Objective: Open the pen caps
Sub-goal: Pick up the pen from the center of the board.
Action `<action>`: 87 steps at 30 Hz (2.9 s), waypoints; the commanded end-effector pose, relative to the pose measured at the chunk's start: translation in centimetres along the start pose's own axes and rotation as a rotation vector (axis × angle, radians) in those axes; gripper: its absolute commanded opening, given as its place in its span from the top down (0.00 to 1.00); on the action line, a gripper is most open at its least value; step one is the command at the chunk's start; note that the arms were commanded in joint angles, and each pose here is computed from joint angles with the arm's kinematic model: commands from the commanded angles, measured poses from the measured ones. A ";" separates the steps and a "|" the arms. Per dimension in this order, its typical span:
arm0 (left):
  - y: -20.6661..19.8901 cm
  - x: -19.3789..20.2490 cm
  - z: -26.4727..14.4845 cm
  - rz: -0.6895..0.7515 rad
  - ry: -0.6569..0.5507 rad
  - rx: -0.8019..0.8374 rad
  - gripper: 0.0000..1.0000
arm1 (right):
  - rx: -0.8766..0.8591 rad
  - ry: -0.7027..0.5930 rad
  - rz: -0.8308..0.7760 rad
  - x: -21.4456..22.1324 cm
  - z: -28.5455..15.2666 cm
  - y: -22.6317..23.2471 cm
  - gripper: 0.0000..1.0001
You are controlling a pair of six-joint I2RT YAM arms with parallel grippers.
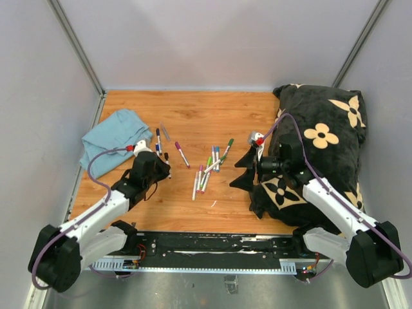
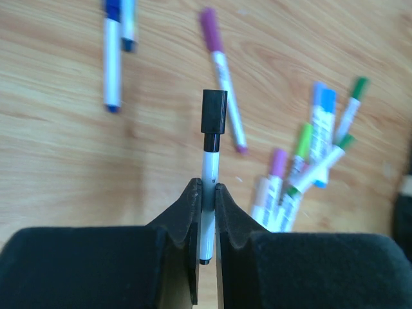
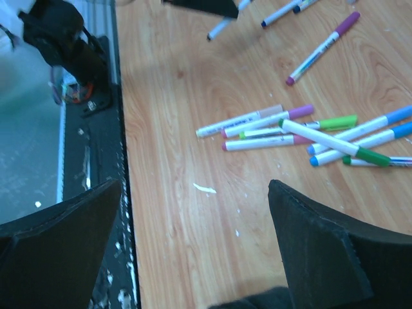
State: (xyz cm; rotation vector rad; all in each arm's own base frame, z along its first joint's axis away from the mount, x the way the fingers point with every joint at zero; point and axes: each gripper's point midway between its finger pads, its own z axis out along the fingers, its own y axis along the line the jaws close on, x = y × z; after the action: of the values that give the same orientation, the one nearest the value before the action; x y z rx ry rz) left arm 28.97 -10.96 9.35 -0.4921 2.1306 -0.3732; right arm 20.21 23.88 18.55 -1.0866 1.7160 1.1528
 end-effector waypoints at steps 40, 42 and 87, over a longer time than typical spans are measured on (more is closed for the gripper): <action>-25.8 3.0 -11.4 -0.221 -0.213 0.846 1.00 | -0.052 -0.127 0.380 -2.8 2.2 1.3 0.45; -26.0 3.2 -11.5 -0.222 -0.213 0.850 1.00 | -0.055 -0.122 0.386 -2.8 2.3 1.3 0.52; -14.9 0.9 -18.7 0.098 -0.422 1.018 0.01 | -0.065 0.188 -0.045 0.2 0.3 -0.1 0.99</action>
State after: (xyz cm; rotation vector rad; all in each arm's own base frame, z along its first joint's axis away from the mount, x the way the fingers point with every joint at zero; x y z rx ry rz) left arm 15.83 -22.29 25.61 0.0750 1.2926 -1.1539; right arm 19.59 24.72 18.52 -1.2559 1.7937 1.1986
